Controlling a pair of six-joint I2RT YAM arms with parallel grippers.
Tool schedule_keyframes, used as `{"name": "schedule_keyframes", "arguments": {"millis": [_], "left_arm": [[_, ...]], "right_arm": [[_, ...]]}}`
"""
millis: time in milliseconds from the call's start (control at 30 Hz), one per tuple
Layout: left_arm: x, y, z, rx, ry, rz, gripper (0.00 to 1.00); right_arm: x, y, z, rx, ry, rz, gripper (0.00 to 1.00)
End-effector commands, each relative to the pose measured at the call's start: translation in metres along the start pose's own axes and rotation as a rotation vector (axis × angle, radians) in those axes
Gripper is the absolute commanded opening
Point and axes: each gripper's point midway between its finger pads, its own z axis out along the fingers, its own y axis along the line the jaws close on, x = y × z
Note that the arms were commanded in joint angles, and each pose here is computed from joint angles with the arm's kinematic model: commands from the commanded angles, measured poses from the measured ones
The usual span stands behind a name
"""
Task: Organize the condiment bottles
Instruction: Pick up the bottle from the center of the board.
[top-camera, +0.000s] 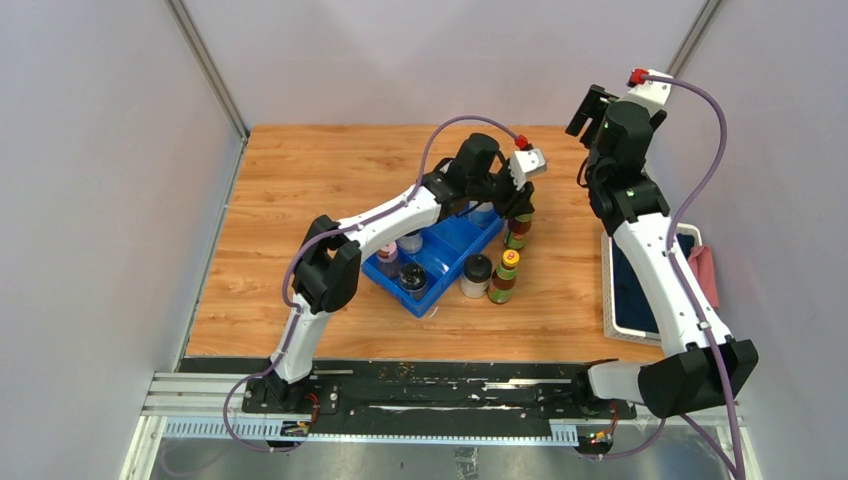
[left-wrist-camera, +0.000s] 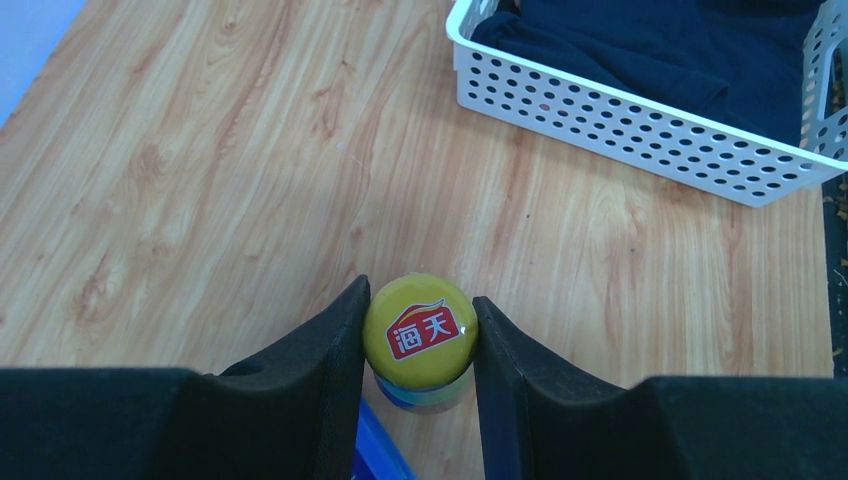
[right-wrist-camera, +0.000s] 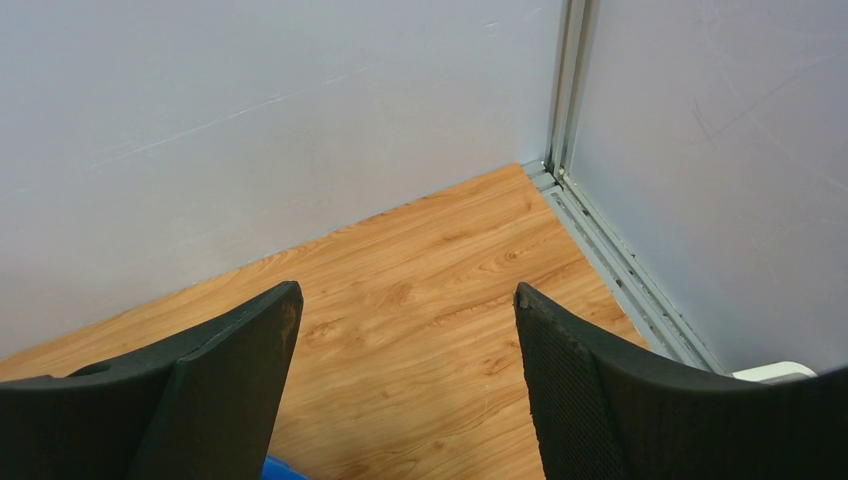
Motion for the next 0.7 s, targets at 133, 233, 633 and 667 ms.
{"name": "schedule_keyframes", "arguments": {"millis": [133,233,633,667], "left_arm": [[-0.085,0.003,-0.019,-0.036,-0.162,0.108,0.0],[-0.097,0.005,-0.025,-0.051,-0.172,0.122,0.0],[-0.139,0.01,-0.068,-0.159,-0.196,0.172,0.0],[-0.142,0.01,-0.072,-0.17,-0.199,0.176,0.0]], "right_arm": [[-0.011,-0.011,-0.006,0.021,-0.028,0.021,0.81],[-0.013,-0.012,-0.007,0.028,-0.031,0.016,0.81],[-0.024,-0.014,-0.015,0.019,-0.04,0.023,0.8],[-0.025,-0.014,-0.017,0.017,-0.039,0.025,0.8]]}}
